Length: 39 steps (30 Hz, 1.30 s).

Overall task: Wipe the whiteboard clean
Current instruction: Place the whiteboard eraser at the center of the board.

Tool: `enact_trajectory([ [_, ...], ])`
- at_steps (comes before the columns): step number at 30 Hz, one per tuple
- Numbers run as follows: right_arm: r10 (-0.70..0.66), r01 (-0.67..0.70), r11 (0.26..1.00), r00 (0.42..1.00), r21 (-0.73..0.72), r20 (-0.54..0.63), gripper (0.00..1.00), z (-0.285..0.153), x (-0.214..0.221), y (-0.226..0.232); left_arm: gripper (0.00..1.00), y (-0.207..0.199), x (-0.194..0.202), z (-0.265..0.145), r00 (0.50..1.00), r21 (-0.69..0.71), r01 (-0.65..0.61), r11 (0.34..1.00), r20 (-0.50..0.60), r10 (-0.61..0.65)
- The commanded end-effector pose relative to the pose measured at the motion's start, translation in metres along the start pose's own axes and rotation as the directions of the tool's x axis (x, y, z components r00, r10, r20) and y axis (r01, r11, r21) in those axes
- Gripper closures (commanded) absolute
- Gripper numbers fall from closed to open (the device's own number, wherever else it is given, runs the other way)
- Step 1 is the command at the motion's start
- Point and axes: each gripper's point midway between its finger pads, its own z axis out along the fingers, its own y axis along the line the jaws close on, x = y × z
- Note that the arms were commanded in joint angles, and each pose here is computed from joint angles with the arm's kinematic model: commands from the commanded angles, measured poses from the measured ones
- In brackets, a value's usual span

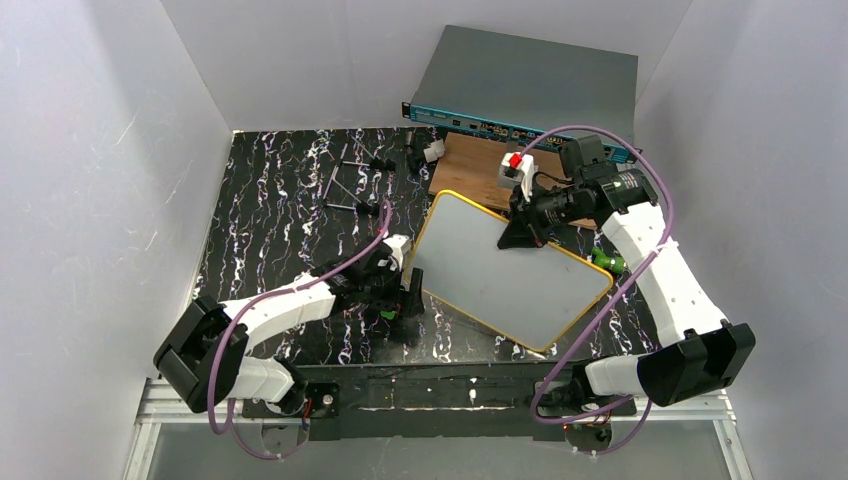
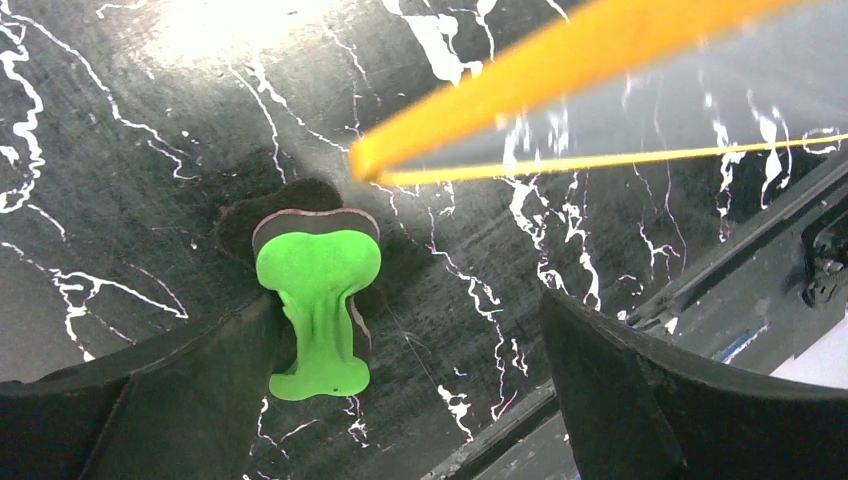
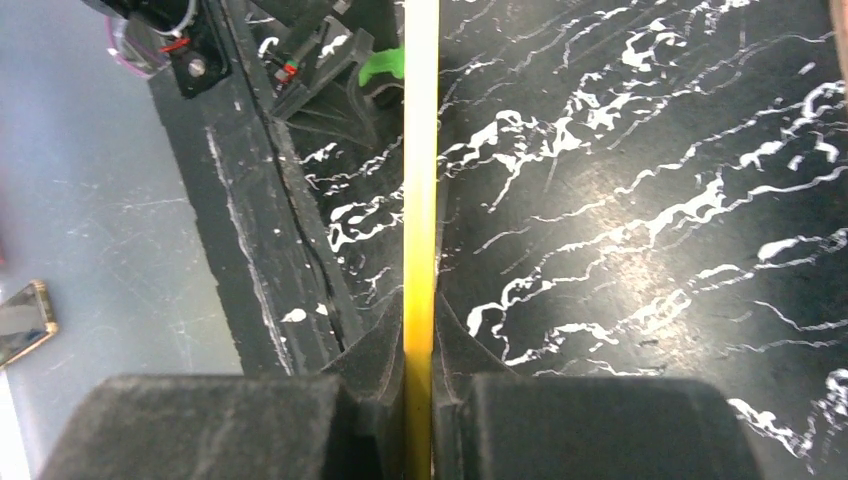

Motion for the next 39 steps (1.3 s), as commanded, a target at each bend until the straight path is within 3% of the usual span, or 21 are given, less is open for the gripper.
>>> enact_trajectory([
  [1,0.003,0.016,0.989,0.992,-0.145,0.128,0.99,-0.001,-0.022,0.026,0.02,-0.012,-0.005,-0.003,0.998,0.077,-0.059,0.995,0.005,0.059],
  [10,0.079,-0.060,0.987,0.990,-0.151,0.119,0.99,0.011,-0.018,0.016,0.02,-0.022,-0.018,-0.005,0.991,0.129,-0.126,0.984,0.061,0.119],
  [16,0.109,-0.106,0.993,0.990,-0.044,0.087,0.99,0.017,-0.012,-0.008,0.02,-0.001,-0.021,-0.011,0.992,0.008,-0.101,0.995,0.078,0.100],
  [20,0.081,-0.077,0.996,0.993,-0.048,0.086,0.99,0.013,-0.013,-0.005,0.02,0.005,-0.032,-0.032,0.982,-0.017,-0.087,0.996,0.167,0.089],
  [23,0.043,-0.037,0.996,0.995,-0.075,0.088,0.99,0.009,-0.015,0.003,0.02,-0.009,-0.043,-0.057,0.962,0.051,-0.150,0.987,0.240,0.134],
  [26,0.009,0.002,0.994,0.995,-0.107,0.096,0.99,0.005,-0.016,0.013,0.02,-0.040,-0.054,-0.089,0.906,0.176,-0.291,0.940,0.368,0.211],
  [30,-0.039,0.057,0.985,0.993,-0.162,0.113,0.99,-0.001,-0.019,0.027,0.02,-0.064,-0.078,-0.129,0.813,0.207,-0.432,0.878,0.511,0.280],
  [39,-0.104,0.131,0.970,0.985,-0.204,0.140,0.99,-0.013,-0.022,0.048,0.13,-0.113,-0.105,-0.143,0.811,0.489,-0.548,0.679,0.507,0.290],
])
